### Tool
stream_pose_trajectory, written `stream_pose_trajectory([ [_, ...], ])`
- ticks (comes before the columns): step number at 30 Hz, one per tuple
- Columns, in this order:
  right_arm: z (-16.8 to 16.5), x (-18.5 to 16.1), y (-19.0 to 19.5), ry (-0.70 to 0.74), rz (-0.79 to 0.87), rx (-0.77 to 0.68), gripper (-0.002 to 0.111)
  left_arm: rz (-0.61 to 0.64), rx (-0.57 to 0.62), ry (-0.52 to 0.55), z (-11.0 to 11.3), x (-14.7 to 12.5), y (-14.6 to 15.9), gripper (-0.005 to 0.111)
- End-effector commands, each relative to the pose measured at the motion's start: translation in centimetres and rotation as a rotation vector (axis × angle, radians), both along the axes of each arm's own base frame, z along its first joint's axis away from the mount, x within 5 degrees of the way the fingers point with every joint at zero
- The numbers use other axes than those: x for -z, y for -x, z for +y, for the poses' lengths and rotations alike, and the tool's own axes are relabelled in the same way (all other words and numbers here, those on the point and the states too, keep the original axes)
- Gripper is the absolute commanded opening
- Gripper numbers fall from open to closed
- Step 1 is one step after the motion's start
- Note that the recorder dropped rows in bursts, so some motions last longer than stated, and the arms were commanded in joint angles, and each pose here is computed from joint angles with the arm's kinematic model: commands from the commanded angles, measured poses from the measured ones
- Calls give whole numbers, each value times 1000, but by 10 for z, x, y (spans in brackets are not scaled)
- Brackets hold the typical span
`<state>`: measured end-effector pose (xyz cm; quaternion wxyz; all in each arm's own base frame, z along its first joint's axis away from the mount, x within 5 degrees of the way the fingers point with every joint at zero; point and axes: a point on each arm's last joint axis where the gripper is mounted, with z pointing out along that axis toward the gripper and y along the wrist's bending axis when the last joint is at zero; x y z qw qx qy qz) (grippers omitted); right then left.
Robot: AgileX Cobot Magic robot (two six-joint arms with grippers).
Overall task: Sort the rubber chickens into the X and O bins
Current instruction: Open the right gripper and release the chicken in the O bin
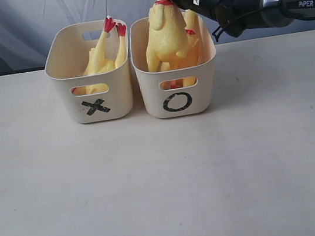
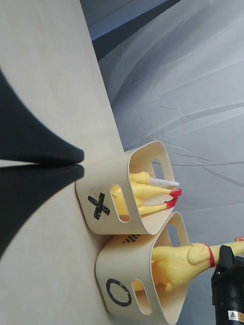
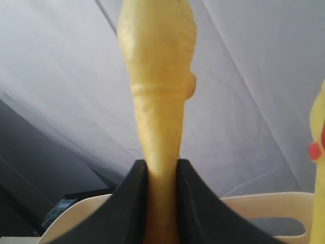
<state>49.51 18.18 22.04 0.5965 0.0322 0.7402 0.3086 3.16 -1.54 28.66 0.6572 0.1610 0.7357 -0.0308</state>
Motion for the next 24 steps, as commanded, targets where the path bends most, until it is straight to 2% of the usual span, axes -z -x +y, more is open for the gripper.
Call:
stream_pose_trajectory([
  [1, 2, 14, 1, 55, 57, -2, 14, -9, -1, 11, 0, 0, 1, 0],
  [5, 2, 13, 1, 54, 56, -3, 38, -9, -1, 11, 0, 0, 1, 0],
  [7, 2, 13, 1, 53, 54, -3, 43, -9, -1, 11, 0, 0, 1, 0],
  [24, 2, 13, 1, 51, 50, -4, 42, -9, -1, 11, 0, 0, 1, 0],
])
